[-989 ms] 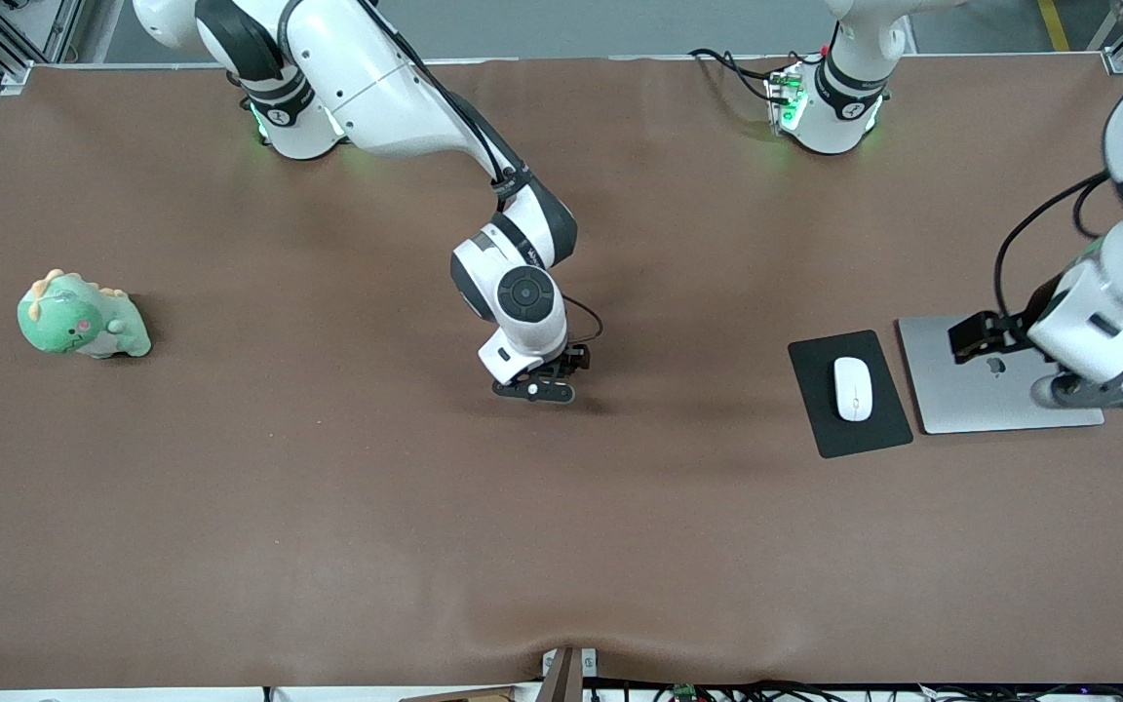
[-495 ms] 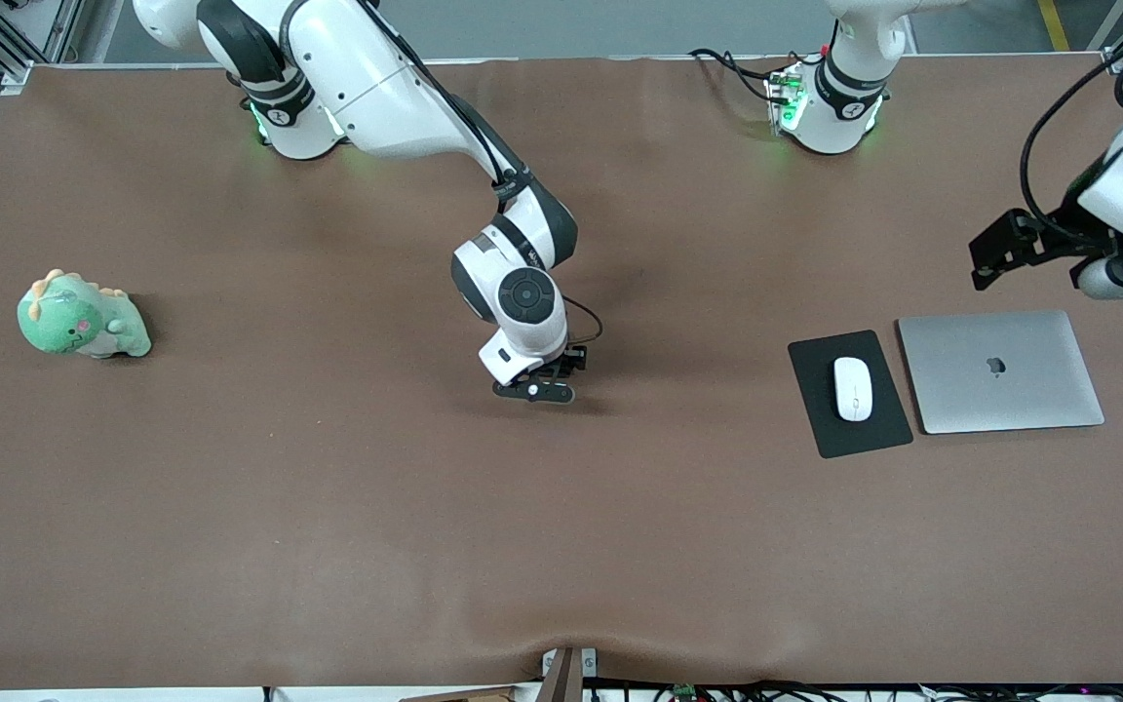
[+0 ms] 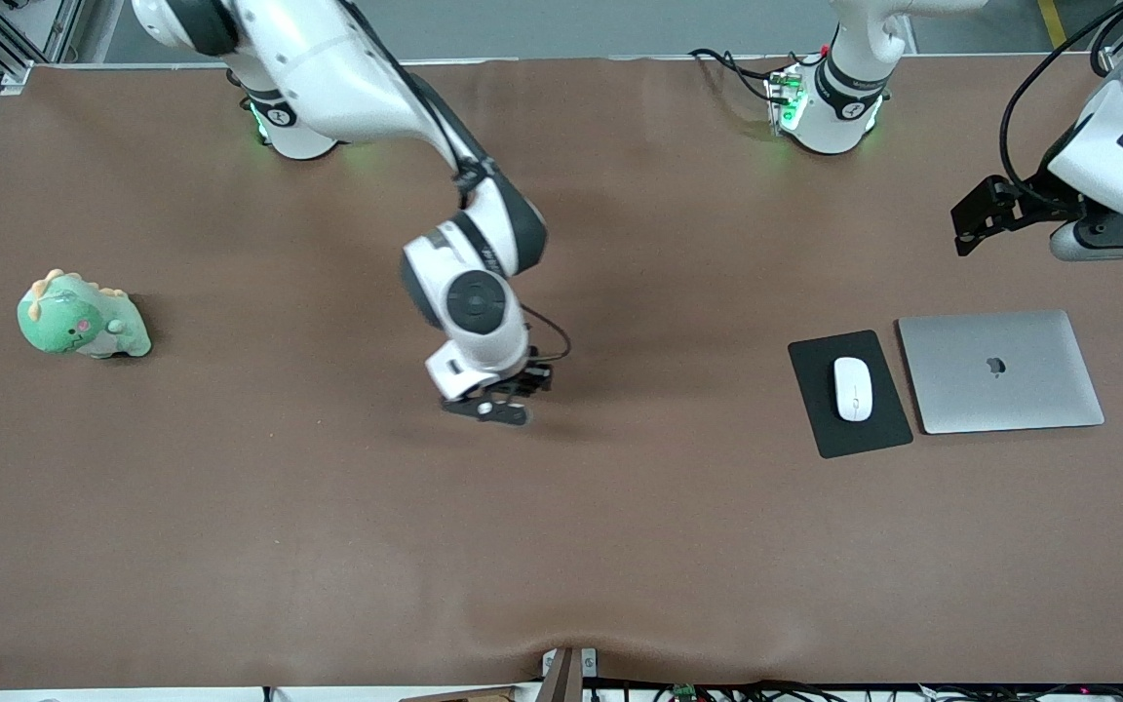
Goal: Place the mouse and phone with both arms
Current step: 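Carry the black phone with the right gripper toward the green plush toy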
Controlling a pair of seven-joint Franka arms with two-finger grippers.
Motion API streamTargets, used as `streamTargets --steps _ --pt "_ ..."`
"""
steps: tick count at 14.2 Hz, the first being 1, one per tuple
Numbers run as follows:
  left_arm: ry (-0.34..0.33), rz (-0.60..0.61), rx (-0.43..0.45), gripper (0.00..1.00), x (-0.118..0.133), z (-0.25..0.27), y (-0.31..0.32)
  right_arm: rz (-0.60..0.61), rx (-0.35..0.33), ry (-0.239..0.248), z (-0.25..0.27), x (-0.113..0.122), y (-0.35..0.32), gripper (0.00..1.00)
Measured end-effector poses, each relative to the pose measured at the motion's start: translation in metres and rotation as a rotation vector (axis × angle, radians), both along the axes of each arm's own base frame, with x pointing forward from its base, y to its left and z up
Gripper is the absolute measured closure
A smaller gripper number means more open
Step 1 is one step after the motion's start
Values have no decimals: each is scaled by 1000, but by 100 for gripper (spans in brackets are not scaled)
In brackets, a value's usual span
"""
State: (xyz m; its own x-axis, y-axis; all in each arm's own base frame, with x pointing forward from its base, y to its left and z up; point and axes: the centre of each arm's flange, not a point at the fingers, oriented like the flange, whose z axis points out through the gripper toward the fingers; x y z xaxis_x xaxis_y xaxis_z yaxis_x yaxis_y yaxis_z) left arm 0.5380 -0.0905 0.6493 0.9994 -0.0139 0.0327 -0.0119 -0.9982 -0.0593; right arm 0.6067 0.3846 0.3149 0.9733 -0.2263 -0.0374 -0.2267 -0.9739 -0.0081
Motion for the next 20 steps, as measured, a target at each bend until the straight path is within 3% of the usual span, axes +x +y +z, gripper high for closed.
streamTargets --steps 2,4,8,11,14,20 --pt "-1 2 -2 0 0 0 1 16 21 -4 58 30 -88 20" --pt "3 3 -1 0 1 -3 1 47 35 -3 83 44 -183 20" --pt "12 5 0 0 4 -11 2 111 52 37 66 48 -356 20" --pt "10 4 -1 0 7 -14 1 124 64 39 44 38 -459 20" --pt "6 4 -2 0 8 -14 1 117 25 27 6 20 -498 20" --pt "-3 3 -4 0 9 -13 1 126 -13 54 -68 -20 -512 20"
